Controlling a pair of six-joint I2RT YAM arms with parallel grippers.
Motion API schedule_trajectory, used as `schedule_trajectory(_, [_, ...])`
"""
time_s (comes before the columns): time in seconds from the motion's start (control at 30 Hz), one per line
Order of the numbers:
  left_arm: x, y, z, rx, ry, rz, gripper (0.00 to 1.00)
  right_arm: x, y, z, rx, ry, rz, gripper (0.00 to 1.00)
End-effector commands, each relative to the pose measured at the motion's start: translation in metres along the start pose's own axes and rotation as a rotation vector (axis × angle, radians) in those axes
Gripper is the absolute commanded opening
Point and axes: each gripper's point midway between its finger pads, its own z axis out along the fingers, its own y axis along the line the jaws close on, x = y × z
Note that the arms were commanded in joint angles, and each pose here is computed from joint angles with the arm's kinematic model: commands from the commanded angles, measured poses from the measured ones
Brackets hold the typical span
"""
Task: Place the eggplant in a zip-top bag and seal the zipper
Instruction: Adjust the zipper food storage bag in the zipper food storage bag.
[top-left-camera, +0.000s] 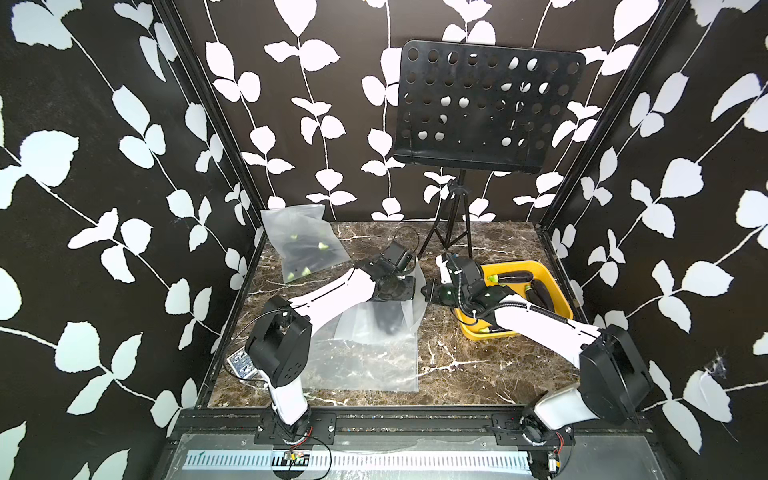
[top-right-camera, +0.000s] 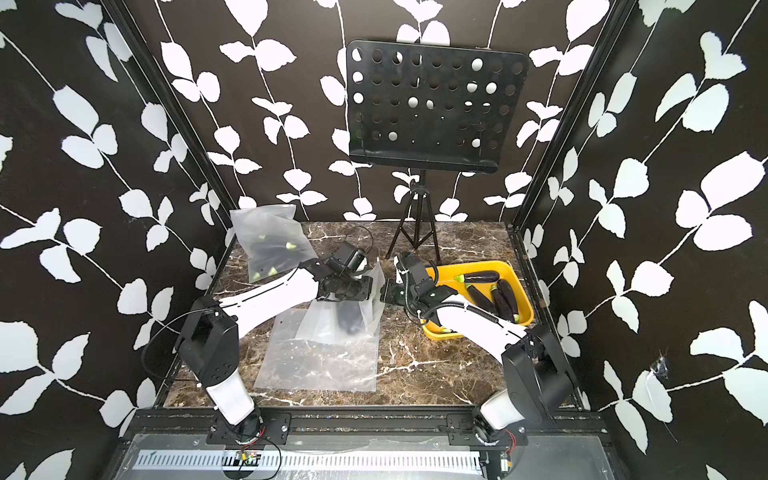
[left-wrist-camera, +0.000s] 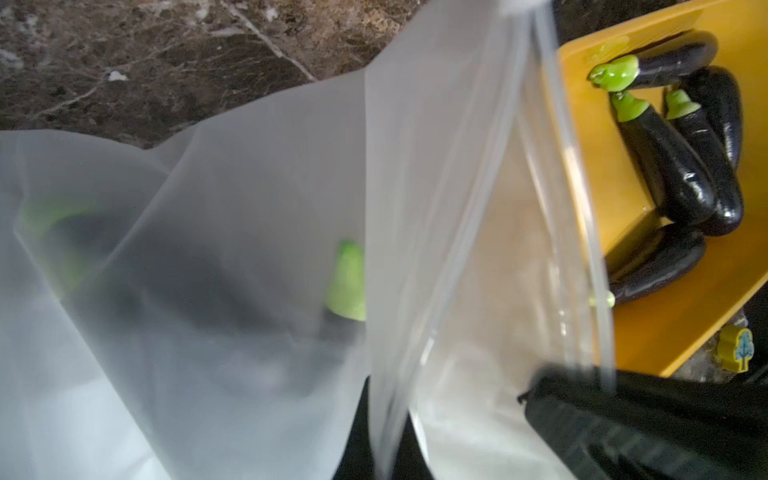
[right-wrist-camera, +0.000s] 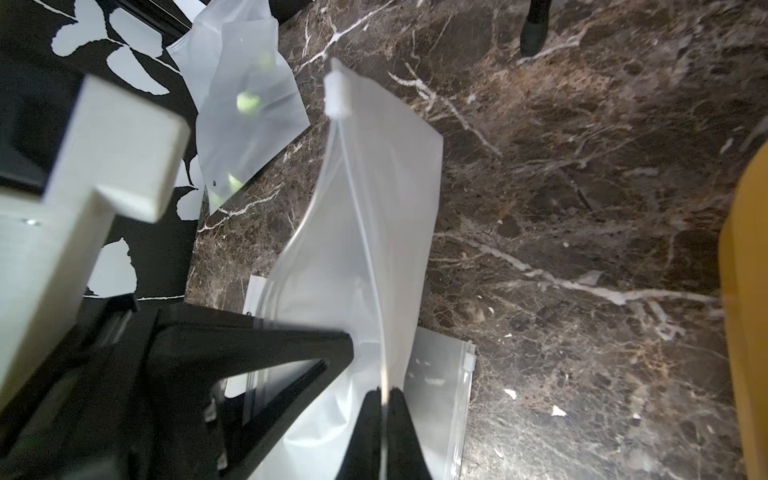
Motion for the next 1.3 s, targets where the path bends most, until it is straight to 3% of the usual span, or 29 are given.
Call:
schedule_trajectory(0.0, [-0.004, -0.008, 0.004, 0.042, -0.024, -0.017, 0.0, 0.003, -0.016, 0.0, 0.065, 0.025, -0.012, 0.16])
schedule_trajectory(0.13, [-0.009, -0.009, 0.001, 0.045, -0.047, -0.001, 0.0, -0.005, -0.027, -0.011, 0.088, 0.003, -0.011, 0.34])
schedule_trajectory(0.3, [-0.005, -0.012, 0.009, 0.064, -0.026, 0.002, 0.0, -0.025, -0.046, -0.054, 0.145, -0.036, -0.063, 0.53])
schedule_trajectory(0.4, [-0.004, -0.013, 0.013, 0.076, -0.018, 0.001, 0.0, -0.032, -0.088, -0.085, 0.304, -0.046, -0.073, 0.61])
schedule_trajectory(0.53, [-0.007, -0.017, 0.012, 0.097, -0.032, 0.008, 0.0, -0.031, -0.173, -0.119, 0.667, 0.038, -0.073, 0.67])
schedule_trajectory(0.67, [-0.009, -0.018, 0.007, 0.095, -0.039, 0.036, 0.0, -0.037, -0.222, -0.138, 0.827, 0.048, -0.057, 0.72])
schedule_trajectory(0.9, [-0.011, -0.019, 0.004, 0.097, -0.051, 0.056, 0.0, -0.046, -0.271, -0.129, 0.802, 0.071, 0.049, 0.78])
schedule_trajectory(1.27, [-0.017, -0.016, 0.014, 0.101, -0.056, 0.037, 0.0, -0.05, -0.299, -0.109, 0.728, 0.151, 0.094, 0.82])
